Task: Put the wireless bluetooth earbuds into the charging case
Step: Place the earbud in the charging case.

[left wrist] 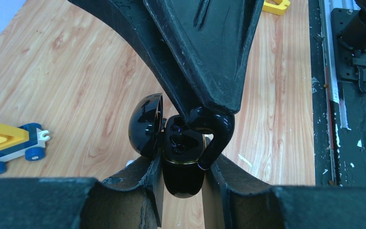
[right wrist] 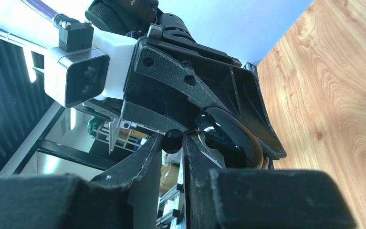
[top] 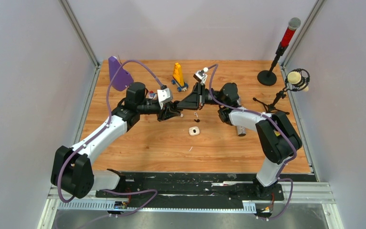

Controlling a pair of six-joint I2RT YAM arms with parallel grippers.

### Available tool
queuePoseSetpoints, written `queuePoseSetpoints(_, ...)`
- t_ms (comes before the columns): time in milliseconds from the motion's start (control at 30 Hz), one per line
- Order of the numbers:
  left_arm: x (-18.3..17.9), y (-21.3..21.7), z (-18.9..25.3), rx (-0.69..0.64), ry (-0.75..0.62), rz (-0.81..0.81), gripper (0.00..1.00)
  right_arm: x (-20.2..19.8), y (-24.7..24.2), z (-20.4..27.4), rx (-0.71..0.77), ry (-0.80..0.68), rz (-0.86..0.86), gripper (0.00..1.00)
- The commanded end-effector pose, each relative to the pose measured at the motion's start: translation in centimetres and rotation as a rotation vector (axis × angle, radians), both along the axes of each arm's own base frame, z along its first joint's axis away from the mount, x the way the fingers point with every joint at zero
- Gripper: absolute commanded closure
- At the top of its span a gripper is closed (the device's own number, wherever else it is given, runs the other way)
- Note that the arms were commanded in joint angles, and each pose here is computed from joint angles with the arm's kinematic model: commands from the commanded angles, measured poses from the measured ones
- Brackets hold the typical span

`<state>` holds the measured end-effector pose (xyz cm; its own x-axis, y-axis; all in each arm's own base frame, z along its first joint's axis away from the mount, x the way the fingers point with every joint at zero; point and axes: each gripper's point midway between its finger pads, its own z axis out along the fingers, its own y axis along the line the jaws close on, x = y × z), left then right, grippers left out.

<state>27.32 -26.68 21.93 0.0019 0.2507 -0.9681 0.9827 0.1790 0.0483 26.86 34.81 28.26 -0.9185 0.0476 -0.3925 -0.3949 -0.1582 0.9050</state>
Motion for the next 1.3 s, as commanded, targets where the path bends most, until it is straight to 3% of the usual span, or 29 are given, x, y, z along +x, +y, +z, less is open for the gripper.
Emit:
queuePoseSetpoints(0,0.0,-0.4,3.7,-0.069,-0.103,-0.024,0.89,-0.3,0.1,0.1,0.002,-0.061,-0.007,0.79)
queuePoseSetpoints(567,0.3,0.0,3.1,-0.050,-0.110,-0.013,0.89,0.1,-1.7,3.1,0.074,-0.083,-0.034,0.81)
queuePoseSetpoints(1267,-0.4,-0.1,4.4,-0.084,-0.098,-0.033,0.89,0.3,-0.5,0.5,0.004,-0.078,-0.031,0.81)
